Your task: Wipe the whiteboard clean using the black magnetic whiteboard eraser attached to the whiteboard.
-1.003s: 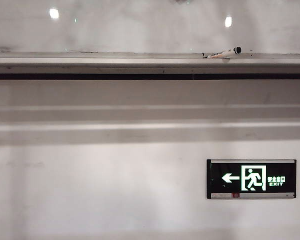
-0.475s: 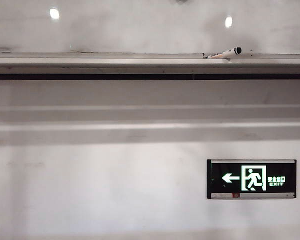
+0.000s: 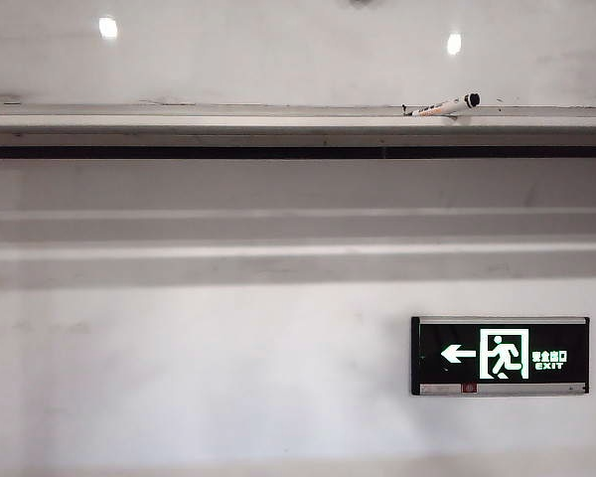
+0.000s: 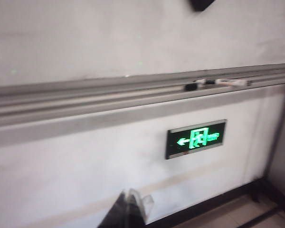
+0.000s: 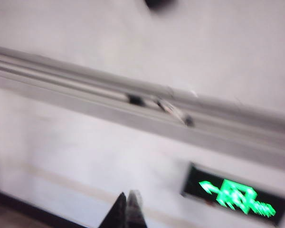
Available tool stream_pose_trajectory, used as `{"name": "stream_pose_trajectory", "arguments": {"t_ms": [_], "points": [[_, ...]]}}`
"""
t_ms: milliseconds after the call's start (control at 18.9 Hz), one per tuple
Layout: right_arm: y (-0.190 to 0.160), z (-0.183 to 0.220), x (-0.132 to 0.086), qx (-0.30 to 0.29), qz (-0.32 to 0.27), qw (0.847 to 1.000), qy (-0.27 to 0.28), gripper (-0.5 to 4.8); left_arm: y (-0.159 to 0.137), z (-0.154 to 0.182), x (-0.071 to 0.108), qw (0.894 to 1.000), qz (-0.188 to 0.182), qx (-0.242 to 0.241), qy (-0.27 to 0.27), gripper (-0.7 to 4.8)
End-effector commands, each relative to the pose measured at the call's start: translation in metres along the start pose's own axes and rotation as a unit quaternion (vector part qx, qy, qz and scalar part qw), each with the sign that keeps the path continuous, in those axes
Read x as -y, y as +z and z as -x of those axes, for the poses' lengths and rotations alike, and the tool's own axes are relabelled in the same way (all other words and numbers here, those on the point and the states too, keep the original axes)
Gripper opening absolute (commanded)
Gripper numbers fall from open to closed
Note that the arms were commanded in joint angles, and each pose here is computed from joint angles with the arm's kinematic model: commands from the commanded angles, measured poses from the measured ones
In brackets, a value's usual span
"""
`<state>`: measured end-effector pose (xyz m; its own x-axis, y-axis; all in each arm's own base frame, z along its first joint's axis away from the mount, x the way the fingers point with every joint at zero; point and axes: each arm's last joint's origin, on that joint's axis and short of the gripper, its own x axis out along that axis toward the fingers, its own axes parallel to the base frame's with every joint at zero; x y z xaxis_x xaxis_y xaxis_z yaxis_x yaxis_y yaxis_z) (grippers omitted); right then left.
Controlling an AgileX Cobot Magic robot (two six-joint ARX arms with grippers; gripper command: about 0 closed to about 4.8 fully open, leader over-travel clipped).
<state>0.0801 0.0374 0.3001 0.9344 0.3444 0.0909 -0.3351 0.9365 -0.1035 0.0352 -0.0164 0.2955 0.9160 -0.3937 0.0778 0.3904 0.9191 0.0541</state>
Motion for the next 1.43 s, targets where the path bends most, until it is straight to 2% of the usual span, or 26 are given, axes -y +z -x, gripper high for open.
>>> {"name": "stream_pose_trajectory", "arguments": {"t_ms": [53, 106, 317, 792, 1003, 1162, 1426], "points": [[-0.023, 0.010, 0.001, 0.009, -0.010, 0.999, -0.050, 0.34, -0.014, -0.002, 0.000, 1.000, 0.019, -0.005, 0.022, -0.06], [-0.028, 0.012, 0.001, 0.012, -0.010, 0.998, -0.053, 0.54, -0.018, -0.004, 0.000, 1.000, 0.020, -0.010, 0.022, -0.05], [-0.042, 0.021, 0.001, -0.002, -0.008, 0.999, -0.050, 0.54, -0.032, -0.013, 0.001, 0.999, 0.021, -0.005, 0.041, -0.05], [-0.054, 0.030, 0.001, -0.049, 0.001, 0.998, -0.048, 0.54, -0.077, -0.036, 0.007, 0.999, 0.031, 0.000, 0.045, -0.06], [-0.054, 0.030, 0.001, -0.053, 0.001, 0.997, -0.048, 0.54, -0.087, -0.040, 0.005, 0.998, 0.028, 0.025, 0.042, -0.06], [-0.054, 0.030, 0.001, -0.053, 0.001, 0.997, -0.048, 0.54, -0.099, -0.043, -0.004, 0.997, 0.019, 0.025, 0.069, -0.06], [-0.054, 0.030, 0.001, -0.053, 0.001, 0.997, -0.048, 0.54, -0.117, -0.043, -0.022, 0.987, 0.010, -0.001, 0.162, -0.06]]}}
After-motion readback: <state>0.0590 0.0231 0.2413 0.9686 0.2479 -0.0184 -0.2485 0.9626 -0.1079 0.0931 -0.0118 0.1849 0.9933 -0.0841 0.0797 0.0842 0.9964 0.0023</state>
